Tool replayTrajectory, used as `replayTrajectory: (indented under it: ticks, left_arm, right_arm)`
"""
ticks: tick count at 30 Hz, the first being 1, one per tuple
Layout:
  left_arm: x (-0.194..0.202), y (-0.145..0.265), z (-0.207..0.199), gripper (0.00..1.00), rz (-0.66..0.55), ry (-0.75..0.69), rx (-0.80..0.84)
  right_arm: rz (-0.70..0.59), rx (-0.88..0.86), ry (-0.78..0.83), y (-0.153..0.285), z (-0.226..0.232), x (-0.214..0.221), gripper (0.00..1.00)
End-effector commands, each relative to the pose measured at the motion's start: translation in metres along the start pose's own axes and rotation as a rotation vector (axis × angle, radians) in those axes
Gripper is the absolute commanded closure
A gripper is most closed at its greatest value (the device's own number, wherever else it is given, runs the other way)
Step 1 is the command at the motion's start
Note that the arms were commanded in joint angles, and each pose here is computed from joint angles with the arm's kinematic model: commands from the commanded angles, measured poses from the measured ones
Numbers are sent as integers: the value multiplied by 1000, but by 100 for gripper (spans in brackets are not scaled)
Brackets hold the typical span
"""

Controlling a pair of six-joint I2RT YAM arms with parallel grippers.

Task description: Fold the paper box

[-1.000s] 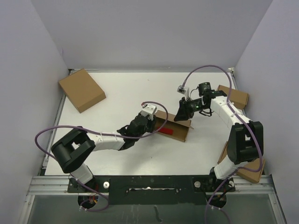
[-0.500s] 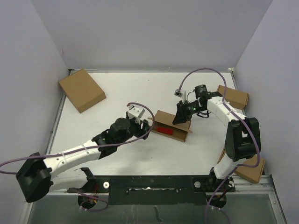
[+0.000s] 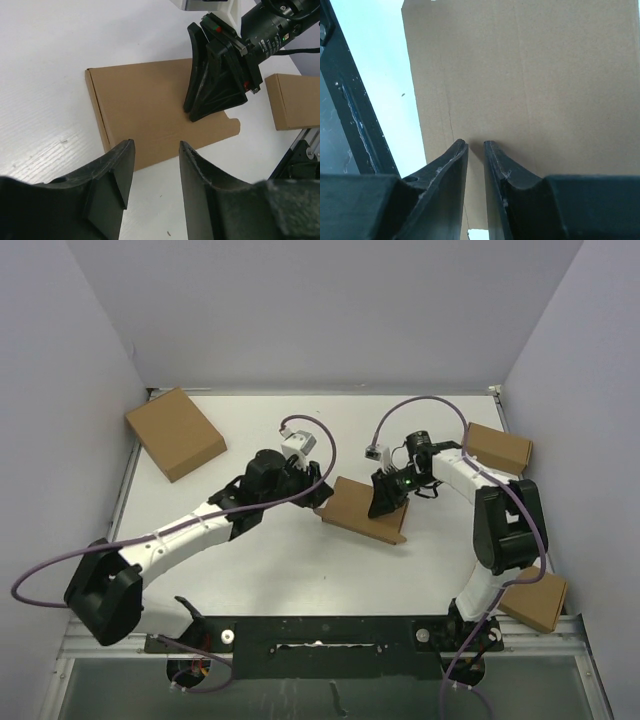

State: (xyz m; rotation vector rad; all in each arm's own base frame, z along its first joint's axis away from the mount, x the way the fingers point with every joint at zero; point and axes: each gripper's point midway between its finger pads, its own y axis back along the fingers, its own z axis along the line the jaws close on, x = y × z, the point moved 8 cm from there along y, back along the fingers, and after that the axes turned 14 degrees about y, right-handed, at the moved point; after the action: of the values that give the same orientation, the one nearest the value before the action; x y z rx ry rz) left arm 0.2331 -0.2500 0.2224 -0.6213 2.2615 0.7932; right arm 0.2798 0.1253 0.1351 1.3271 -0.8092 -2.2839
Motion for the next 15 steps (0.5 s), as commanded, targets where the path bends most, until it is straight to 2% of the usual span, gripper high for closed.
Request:
replayTrajectory:
  ticks: [1, 8, 15]
  left_arm:
    - [-11, -30, -12, 65, 66, 34, 125]
    - [12, -74, 7, 78, 204, 119, 146]
    - [41, -93, 47, 84, 298, 238, 46]
  right_arm:
    - [56, 11, 2, -8, -5, 8, 78]
    - [106, 24, -34, -16, -13, 18, 78]
    - [103, 19, -55, -17, -17, 21, 77]
